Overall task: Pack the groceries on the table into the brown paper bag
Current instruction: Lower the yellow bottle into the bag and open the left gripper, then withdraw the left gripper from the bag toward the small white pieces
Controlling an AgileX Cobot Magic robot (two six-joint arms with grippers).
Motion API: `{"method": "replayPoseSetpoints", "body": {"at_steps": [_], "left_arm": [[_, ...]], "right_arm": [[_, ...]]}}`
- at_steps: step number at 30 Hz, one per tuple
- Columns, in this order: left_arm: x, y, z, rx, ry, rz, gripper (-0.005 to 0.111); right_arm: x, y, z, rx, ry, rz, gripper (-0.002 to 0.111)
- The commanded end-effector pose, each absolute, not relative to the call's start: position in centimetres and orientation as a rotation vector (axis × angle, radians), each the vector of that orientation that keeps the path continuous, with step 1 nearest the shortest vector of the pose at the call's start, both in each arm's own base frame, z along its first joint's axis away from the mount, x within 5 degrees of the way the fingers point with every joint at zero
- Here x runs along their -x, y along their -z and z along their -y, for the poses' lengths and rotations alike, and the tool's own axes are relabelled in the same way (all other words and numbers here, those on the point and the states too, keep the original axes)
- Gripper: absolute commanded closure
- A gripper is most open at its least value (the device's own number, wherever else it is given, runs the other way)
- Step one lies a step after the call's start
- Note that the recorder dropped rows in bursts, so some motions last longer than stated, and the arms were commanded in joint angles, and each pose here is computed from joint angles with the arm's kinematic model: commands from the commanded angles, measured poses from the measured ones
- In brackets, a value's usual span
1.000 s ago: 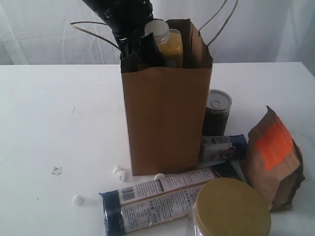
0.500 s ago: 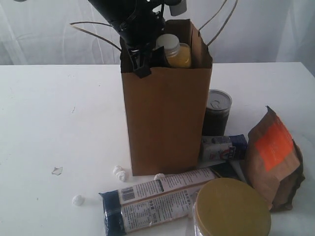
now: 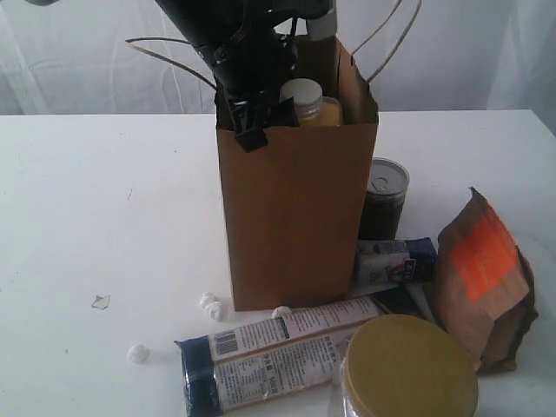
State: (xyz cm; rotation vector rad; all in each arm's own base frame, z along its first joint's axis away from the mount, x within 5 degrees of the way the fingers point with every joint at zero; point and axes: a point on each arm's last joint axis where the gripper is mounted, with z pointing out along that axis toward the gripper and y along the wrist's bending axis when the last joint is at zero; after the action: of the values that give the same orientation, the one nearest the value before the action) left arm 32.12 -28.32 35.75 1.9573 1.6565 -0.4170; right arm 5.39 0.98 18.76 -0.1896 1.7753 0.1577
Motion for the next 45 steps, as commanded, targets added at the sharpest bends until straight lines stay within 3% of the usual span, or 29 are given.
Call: {"method": "replayPoseSetpoints", "body": {"at_steps": [1, 6, 9, 17, 22, 24, 27, 30, 33, 36, 40, 44, 45], "left_arm": [[-31.2, -35.6, 28.5, -1.967, 0.479, -1.676, 0.098], [-31.5, -35.3, 28.7, -1.902, 0.478, -1.715, 0.064], [-31.8, -35.4, 28.8, -1.84, 0.48, -1.742, 0.051], [-31.2, -34.9, 28.3, -1.893, 0.483, -1.839, 0.043], [-31.4, -34.7, 27.9, -1.858, 0.432, -1.93, 0.021], [-31.3, -34.8, 27.8, -1.86, 0.435, -1.929, 0.022], [-30.5, -37.0, 27.1, -1.827, 0.416, -1.882, 0.022], [-28.9, -41.4, 25.8, -1.677, 0.381, -1.781, 0.022], [-27.2, -44.6, 24.5, -1.594, 0.363, -1.704, 0.025], [-25.8, -46.9, 23.2, -1.531, 0.342, -1.651, 0.04], [-23.5, -49.5, 21.5, -1.459, 0.355, -1.624, 0.068], [-20.4, -52.5, 19.2, -1.409, 0.348, -1.539, 0.105], [-19.6, -53.2, 18.6, -1.4, 0.344, -1.518, 0.106]], "right_arm": [[-5.4, -18.7, -0.9, 0.185, -0.154, -1.769, 0.108], [-5.4, -18.7, -0.9, 0.185, -0.154, -1.769, 0.108], [-5.4, -18.7, -0.9, 0.185, -0.154, -1.769, 0.108], [-5.4, -18.7, -0.9, 0.185, -0.154, -1.769, 0.108], [-5.4, -18.7, -0.9, 0.185, -0.154, -1.769, 0.108], [-5.4, -18.7, -0.9, 0.185, -0.154, -1.769, 0.108], [-5.4, -18.7, -0.9, 0.185, -0.154, -1.769, 0.108], [-5.4, -18.7, -0.9, 0.185, -0.154, -1.769, 0.108], [-5.4, -18.7, -0.9, 0.185, -0.154, -1.769, 0.108], [-5.4, -18.7, -0.9, 0.185, -0.154, -1.769, 0.108], [-5.4, -18.7, -0.9, 0.185, -0.154, -1.769, 0.108], [-5.4, -18.7, -0.9, 0.185, -0.154, -1.769, 0.108], [-5.4, -18.7, -0.9, 0.185, -0.154, -1.769, 0.108]]}}
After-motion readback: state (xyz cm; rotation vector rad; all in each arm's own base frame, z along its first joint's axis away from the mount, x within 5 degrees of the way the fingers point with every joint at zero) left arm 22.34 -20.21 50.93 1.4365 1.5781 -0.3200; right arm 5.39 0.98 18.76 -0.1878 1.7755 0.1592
